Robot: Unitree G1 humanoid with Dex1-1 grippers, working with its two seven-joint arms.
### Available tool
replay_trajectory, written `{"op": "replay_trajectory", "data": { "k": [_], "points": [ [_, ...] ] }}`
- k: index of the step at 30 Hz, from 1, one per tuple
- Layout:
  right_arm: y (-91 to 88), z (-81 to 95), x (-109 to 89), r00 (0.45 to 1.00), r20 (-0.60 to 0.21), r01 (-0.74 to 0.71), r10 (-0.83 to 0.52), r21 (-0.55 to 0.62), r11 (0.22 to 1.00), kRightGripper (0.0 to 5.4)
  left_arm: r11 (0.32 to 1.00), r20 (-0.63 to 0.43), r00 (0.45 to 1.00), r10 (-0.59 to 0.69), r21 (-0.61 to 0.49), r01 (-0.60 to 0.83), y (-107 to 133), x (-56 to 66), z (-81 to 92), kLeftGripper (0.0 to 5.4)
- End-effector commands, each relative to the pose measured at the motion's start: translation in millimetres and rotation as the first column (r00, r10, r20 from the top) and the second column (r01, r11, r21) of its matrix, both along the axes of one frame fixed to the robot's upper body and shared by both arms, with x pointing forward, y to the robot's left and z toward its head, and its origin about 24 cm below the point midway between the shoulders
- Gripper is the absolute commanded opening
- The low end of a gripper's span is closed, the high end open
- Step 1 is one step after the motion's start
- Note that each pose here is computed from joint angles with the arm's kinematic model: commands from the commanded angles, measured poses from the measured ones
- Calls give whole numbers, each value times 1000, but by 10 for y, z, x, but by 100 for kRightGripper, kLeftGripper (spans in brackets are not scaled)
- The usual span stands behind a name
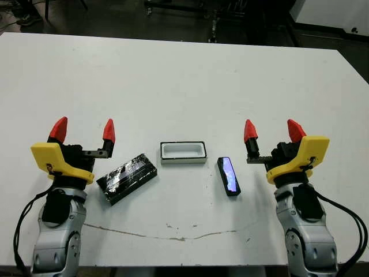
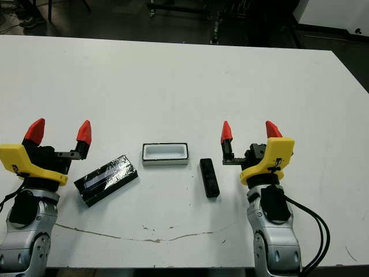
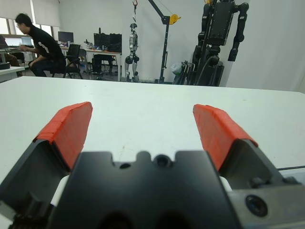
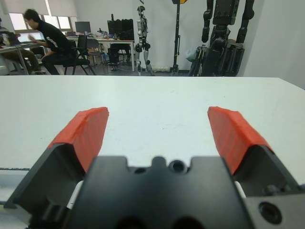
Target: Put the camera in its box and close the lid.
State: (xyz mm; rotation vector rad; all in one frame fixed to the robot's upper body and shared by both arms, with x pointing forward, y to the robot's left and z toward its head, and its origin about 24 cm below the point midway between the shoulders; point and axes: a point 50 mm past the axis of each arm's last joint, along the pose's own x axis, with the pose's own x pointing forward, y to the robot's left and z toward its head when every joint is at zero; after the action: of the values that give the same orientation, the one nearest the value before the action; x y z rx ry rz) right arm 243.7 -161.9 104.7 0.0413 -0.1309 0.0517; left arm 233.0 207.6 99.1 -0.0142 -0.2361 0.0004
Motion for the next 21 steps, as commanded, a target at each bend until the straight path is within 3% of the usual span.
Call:
{"op": "replay_trajectory", "data": {
  "k": [1, 12, 21],
  "points": [
    [-16, -24, -12, 1000, -18, 9, -9, -6, 1000, 540, 1000, -6, 1000, -2, 10, 2, 6, 10, -14, 539],
    [19, -66, -89, 998, -67, -17, 17, -5, 1000, 540, 1000, -18, 1000, -6, -2, 6, -5, 6, -20, 539],
    [160, 222, -427, 990, -93, -106, 108, 26, 994, 540, 1000, -34, 999, -5, -2, 5, -34, 4, -35, 539]
  ]
}}
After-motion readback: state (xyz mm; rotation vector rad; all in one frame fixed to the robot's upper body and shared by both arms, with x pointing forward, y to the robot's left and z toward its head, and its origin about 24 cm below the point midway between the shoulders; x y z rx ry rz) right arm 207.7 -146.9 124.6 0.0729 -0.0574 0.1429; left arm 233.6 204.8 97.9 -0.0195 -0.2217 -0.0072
